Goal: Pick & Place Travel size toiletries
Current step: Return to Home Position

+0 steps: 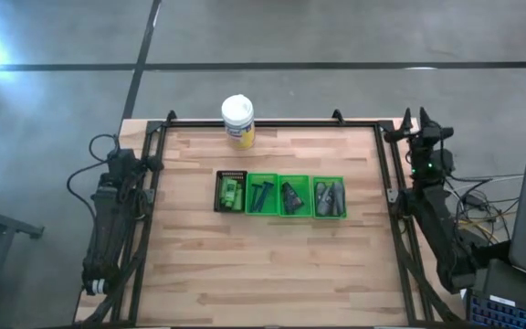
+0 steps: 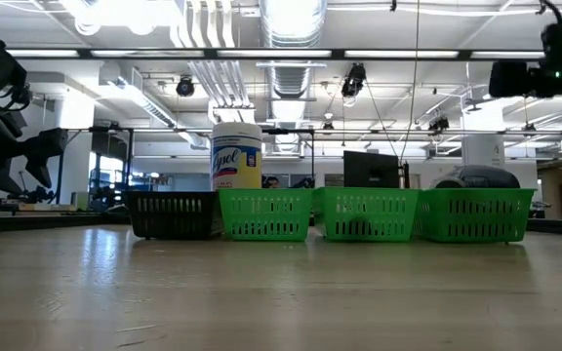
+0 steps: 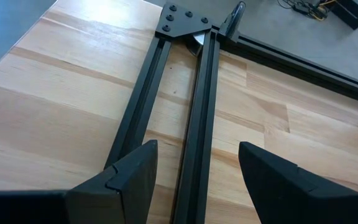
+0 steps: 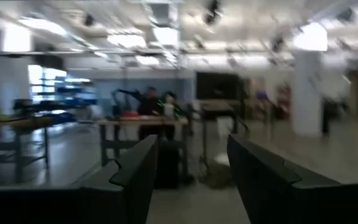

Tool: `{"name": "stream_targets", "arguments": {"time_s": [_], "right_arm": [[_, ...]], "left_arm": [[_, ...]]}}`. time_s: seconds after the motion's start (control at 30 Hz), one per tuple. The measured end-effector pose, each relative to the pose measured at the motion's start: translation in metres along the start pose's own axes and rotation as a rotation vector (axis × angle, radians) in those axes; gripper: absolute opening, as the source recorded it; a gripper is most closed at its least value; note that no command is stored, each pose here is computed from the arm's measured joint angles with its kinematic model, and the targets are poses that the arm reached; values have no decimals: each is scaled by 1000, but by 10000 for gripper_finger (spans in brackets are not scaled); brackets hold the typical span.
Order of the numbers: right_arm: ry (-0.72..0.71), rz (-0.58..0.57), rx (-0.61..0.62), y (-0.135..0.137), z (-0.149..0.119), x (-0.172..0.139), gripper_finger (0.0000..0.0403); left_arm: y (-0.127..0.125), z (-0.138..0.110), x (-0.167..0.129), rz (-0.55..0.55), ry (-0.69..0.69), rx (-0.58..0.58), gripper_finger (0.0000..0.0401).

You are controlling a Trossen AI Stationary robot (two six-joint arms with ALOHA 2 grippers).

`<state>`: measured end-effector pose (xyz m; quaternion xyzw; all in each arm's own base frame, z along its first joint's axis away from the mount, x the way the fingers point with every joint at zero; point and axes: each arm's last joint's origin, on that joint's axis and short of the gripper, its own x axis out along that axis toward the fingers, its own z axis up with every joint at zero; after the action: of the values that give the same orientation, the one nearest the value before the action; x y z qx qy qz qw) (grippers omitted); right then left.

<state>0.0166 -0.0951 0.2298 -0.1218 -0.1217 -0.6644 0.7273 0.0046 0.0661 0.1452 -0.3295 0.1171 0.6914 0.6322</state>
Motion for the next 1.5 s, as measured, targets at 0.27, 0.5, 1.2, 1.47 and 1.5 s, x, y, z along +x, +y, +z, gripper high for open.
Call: {"name": "stream_targets", "arguments": {"time_s": [0.27, 0.5, 1.2, 1.47, 1.5], "right_arm": [[141, -95, 51, -1, -43, -6, 204], [255, -95, 62, -1, -54, -8, 226], [277, -106, 112, -1, -56, -9, 296], [277, -105, 114, -1, -56, -9, 323], [277, -106, 114, -1, -56, -9, 326]], "left_arm": [[0, 0, 0, 0, 1, 0, 229], [0, 0, 0, 0, 1, 0, 229], [0, 0, 0, 0, 1, 0, 229], [0, 0, 0, 0, 1, 0, 229], [0, 0, 0, 0, 1, 0, 229]]}}
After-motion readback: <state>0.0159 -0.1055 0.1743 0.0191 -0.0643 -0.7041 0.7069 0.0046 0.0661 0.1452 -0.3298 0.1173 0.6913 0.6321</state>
